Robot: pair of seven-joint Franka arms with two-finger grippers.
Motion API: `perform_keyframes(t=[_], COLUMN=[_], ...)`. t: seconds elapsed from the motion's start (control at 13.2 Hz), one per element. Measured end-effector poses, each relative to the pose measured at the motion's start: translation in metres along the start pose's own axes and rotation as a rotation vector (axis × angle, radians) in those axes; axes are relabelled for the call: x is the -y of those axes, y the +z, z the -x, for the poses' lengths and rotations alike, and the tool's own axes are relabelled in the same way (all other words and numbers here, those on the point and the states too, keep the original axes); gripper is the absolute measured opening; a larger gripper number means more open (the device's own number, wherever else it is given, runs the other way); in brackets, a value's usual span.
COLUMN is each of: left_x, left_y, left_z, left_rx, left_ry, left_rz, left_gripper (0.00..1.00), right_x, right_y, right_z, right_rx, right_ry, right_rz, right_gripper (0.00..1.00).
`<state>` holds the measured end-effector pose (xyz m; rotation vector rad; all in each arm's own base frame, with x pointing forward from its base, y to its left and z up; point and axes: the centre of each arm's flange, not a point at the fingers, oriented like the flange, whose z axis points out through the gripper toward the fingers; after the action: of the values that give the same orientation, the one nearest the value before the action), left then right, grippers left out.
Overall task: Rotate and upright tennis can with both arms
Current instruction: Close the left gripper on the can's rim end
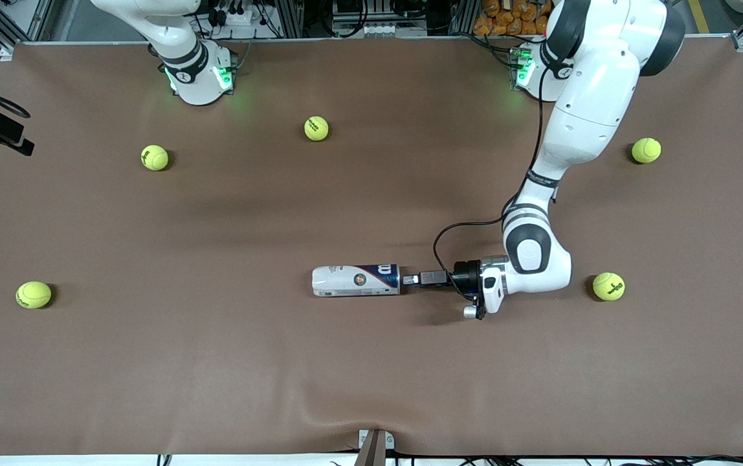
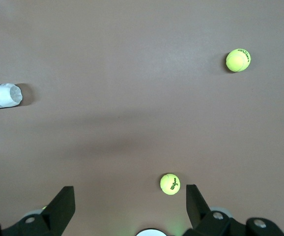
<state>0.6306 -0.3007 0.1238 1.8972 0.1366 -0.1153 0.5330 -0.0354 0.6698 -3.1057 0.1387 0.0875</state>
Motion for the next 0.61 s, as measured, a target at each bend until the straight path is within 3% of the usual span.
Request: perform_keyframes(t=[0.23,0.61], left_x=[-0.001,-0.014], left_y=[0.014,0.036], left_z=[0.001,0.005], left_rx=[-0.007,-0.022], left_ry=[0.004,0.024], left_rz=[0.026,0.016], left_gripper=[1.00,1.00], right_x=[-0.005,-0.004], right_y=[-0.001,-0.002], right_z=[-0.001,-0.002], right_rx=[-0.008,-0.020], right_ry=[-0.001,-0.001], right_rz=[0.033,0.022], right_gripper=[1.00,1.00])
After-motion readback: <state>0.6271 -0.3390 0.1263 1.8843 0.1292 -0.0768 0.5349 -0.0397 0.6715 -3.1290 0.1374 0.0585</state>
